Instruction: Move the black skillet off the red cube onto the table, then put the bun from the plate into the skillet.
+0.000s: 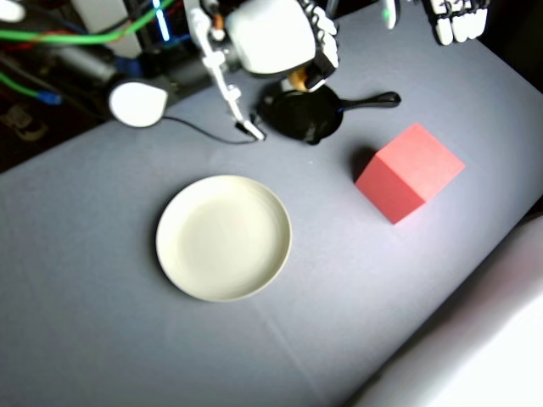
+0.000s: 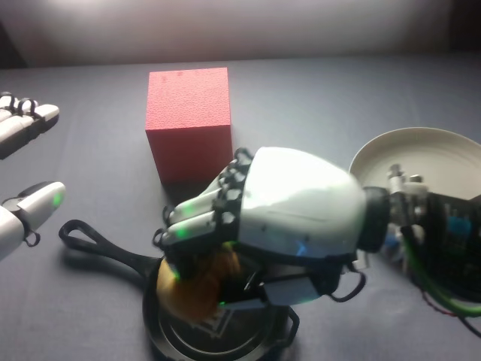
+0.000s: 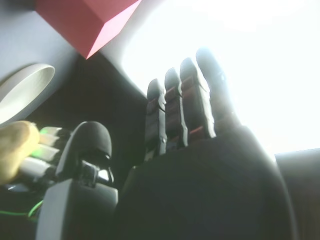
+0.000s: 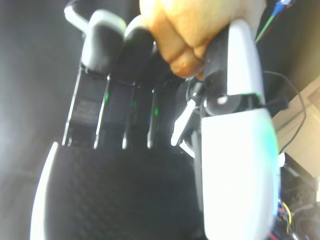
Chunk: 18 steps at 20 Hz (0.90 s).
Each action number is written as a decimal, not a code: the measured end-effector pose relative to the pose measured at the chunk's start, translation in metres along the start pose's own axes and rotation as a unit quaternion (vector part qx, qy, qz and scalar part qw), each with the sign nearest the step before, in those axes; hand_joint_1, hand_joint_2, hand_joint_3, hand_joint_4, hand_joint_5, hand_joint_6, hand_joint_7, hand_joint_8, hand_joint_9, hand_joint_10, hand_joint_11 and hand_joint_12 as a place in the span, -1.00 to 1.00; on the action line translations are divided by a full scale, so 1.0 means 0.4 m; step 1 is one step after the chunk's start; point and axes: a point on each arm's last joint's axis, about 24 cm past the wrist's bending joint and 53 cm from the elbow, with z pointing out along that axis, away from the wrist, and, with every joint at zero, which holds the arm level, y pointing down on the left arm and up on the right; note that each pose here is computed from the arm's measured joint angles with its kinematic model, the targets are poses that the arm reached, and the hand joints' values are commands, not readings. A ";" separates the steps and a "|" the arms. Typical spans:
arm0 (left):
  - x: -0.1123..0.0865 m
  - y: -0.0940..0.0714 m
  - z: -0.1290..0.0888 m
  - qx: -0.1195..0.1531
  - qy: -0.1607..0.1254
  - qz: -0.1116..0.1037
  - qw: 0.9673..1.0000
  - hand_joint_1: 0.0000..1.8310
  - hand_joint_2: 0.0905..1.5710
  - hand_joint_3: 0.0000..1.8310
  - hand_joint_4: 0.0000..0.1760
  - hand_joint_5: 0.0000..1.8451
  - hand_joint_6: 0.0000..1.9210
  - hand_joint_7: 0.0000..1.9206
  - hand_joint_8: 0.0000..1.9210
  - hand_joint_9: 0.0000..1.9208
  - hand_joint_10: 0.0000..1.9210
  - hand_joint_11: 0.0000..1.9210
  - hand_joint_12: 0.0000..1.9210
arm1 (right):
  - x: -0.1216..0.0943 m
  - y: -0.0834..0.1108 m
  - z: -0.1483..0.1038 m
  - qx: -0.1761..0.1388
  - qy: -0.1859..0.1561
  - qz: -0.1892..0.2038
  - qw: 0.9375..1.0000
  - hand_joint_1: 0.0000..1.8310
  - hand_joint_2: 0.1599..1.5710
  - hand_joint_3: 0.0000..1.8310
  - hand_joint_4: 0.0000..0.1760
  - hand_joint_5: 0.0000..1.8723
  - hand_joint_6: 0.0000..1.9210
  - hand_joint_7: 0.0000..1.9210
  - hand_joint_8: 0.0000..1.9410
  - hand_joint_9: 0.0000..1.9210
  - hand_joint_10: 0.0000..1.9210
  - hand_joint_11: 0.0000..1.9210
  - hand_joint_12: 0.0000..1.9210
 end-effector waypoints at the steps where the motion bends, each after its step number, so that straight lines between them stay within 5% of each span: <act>1: -0.001 0.001 0.001 0.001 0.000 0.002 1.000 -0.80 0.79 -1.00 -0.87 -0.64 -1.00 -0.67 -1.00 -0.71 -1.00 -1.00 0.00 | 0.006 -0.005 0.003 0.003 0.003 0.002 1.000 0.35 0.44 -1.00 -1.00 0.06 -0.10 -0.22 0.50 -0.12 0.33 -0.17 0.56; 2: -0.001 0.000 0.001 0.002 -0.001 0.002 1.000 -0.78 0.78 -1.00 -0.93 -0.63 -1.00 -0.66 -1.00 -0.70 -1.00 -1.00 0.00 | 0.017 -0.017 0.007 0.011 0.009 0.002 1.000 0.44 0.47 -1.00 -1.00 -0.07 0.18 -0.31 0.35 -0.14 0.44 -0.28 0.45; 3: 0.000 0.000 0.001 0.002 0.000 0.001 1.000 -0.80 0.78 -1.00 -1.00 -0.64 -1.00 -0.67 -1.00 -0.71 -1.00 -1.00 0.01 | 0.027 -0.034 0.008 0.023 0.016 0.002 1.000 0.28 0.44 -1.00 -1.00 -0.09 0.20 -0.42 -0.08 -0.31 0.22 -0.38 0.33; 4: 0.002 -0.002 0.001 0.003 0.000 0.001 1.000 -0.82 0.78 -1.00 -1.00 -0.65 -1.00 -0.68 -1.00 -0.71 -1.00 -1.00 -0.01 | 0.034 -0.045 0.009 0.030 0.021 0.001 0.999 0.32 0.32 -1.00 -1.00 -0.24 -0.40 -0.46 -0.21 -0.40 0.28 -0.43 0.47; 6: 0.005 -0.004 0.001 0.005 0.003 0.000 1.000 -0.82 0.79 -1.00 -0.98 -0.64 -1.00 -0.66 -0.99 -0.71 -1.00 -1.00 -0.01 | 0.049 -0.067 0.011 0.047 0.030 0.005 0.998 0.22 0.27 -1.00 -1.00 -0.28 -0.91 -0.60 -0.13 -0.58 0.30 -0.63 0.45; 9: 0.004 -0.002 0.001 0.003 0.002 0.000 1.000 -0.79 0.78 -1.00 -0.73 -0.63 -1.00 -0.67 -1.00 -0.74 -1.00 -1.00 -0.09 | 0.056 -0.069 0.013 0.049 0.034 0.005 0.998 -0.02 0.29 -1.00 -0.97 -0.34 -0.99 -0.62 -0.64 -0.66 -0.41 -0.93 0.25; 10: 0.004 0.000 0.001 0.002 0.001 0.000 1.000 -0.81 0.77 -1.00 -0.68 -0.62 -1.00 -0.67 -1.00 -0.74 -1.00 -1.00 -0.09 | 0.056 -0.070 0.012 0.050 0.034 0.005 0.998 -0.07 0.29 -1.00 -0.45 -0.36 -1.00 -0.62 -0.79 -0.68 -0.63 -0.99 0.17; 11: 0.003 0.000 0.001 0.002 0.000 0.000 1.000 -0.83 0.77 -1.00 -0.61 -0.62 -1.00 -0.67 -1.00 -0.74 -1.00 -1.00 -0.14 | 0.056 -0.069 0.012 0.050 0.034 0.005 0.998 -0.09 0.27 -1.00 -0.40 -0.36 -1.00 -0.58 -0.86 -0.63 -0.74 -1.00 0.21; 13: 0.004 -0.002 0.001 0.003 0.000 -0.001 1.000 -0.84 0.74 -1.00 -0.56 -0.60 -1.00 -0.65 -1.00 -0.73 -1.00 -1.00 -0.19 | 0.039 -0.060 -0.006 0.051 0.035 -0.002 0.998 -0.05 0.21 -1.00 -0.79 -0.33 -1.00 -0.53 -0.95 -0.59 -0.88 -1.00 0.18; 15: 0.002 0.001 0.000 0.001 -0.002 -0.001 1.000 -0.87 0.72 -1.00 -0.29 -0.64 -1.00 -0.65 -1.00 -0.73 -1.00 -1.00 -0.26 | 0.007 -0.052 -0.030 0.049 0.026 -0.009 0.998 -0.09 0.16 -1.00 -1.00 -0.31 -1.00 -0.50 -0.98 -0.53 -0.93 -1.00 0.32; 16: 0.001 0.003 -0.002 0.000 -0.003 0.000 1.000 -0.87 0.72 -1.00 -0.28 -0.64 -1.00 -0.64 -1.00 -0.72 -1.00 -1.00 -0.27 | -0.020 -0.049 -0.055 0.049 0.012 -0.007 0.999 -0.13 0.18 -1.00 -1.00 -0.32 -1.00 -0.49 -0.99 -0.54 -0.95 -1.00 0.23; 18: 0.003 0.006 -0.005 -0.003 -0.001 0.000 1.000 -0.87 0.71 -1.00 -0.23 -0.65 -1.00 -0.64 -1.00 -0.71 -0.99 -1.00 -0.27 | -0.067 -0.067 -0.130 0.068 -0.013 -0.003 0.998 -0.10 0.25 -0.99 -1.00 -0.54 -1.00 -0.66 -1.00 -0.73 -0.99 -1.00 -0.35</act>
